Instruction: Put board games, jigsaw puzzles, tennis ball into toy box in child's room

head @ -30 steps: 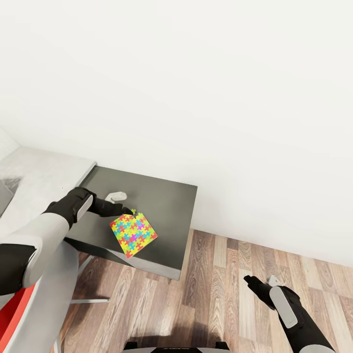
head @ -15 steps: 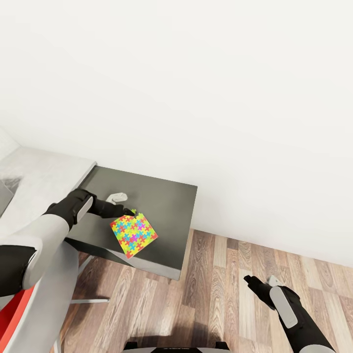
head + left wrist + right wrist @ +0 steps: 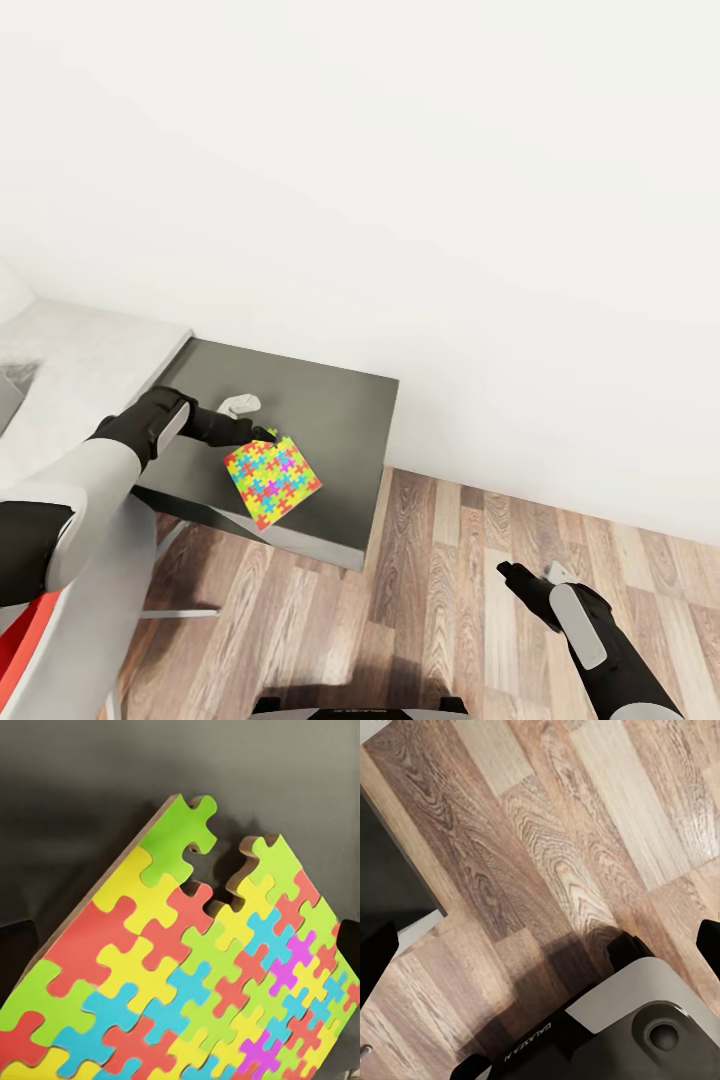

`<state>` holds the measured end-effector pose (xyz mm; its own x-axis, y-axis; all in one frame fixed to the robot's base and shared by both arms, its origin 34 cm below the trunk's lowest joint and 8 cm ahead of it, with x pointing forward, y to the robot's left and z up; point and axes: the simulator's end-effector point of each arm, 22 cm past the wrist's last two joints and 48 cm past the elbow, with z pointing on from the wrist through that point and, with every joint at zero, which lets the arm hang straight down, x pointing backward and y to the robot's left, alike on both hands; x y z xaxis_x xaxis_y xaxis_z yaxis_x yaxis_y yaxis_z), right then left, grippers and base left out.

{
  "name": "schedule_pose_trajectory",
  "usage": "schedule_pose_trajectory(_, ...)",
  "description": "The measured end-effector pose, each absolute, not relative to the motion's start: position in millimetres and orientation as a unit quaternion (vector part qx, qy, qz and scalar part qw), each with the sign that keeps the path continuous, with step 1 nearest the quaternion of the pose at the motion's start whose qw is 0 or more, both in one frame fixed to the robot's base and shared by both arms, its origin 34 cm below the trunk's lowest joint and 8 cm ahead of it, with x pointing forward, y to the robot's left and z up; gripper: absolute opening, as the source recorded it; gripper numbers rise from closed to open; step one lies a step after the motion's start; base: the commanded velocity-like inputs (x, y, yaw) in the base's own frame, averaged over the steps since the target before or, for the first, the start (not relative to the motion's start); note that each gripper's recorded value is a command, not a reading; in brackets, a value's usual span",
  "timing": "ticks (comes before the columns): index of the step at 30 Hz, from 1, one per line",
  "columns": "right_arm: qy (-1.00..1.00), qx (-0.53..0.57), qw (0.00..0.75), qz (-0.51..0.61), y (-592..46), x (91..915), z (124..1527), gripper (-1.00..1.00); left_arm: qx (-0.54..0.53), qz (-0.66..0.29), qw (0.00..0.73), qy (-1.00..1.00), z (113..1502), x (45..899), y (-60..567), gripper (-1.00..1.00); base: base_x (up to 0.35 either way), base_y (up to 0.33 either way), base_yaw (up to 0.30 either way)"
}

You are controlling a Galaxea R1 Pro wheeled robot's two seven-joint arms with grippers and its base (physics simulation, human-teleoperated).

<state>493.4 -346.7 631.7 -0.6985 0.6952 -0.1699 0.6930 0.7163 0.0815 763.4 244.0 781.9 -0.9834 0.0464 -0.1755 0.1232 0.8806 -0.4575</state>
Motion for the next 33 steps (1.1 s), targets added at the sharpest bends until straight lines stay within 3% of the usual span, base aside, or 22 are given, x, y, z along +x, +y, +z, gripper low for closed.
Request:
schedule_pose_trajectory(12,0.921,0.377,0.094,0.007,-345.1,493.4,631.5,1.00,0.043,-0.241,0.081,0.966,782.1,763.5,244.7,1.00,-0.075,-0.135,0.000)
schedule_pose_trajectory(33,0.922,0.376,0.094,0.008,-343.0,493.7,631.2,1.00,0.043,-0.241,0.081,0.966,782.0,763.5,246.0,1.00,-0.065,-0.016,0.000)
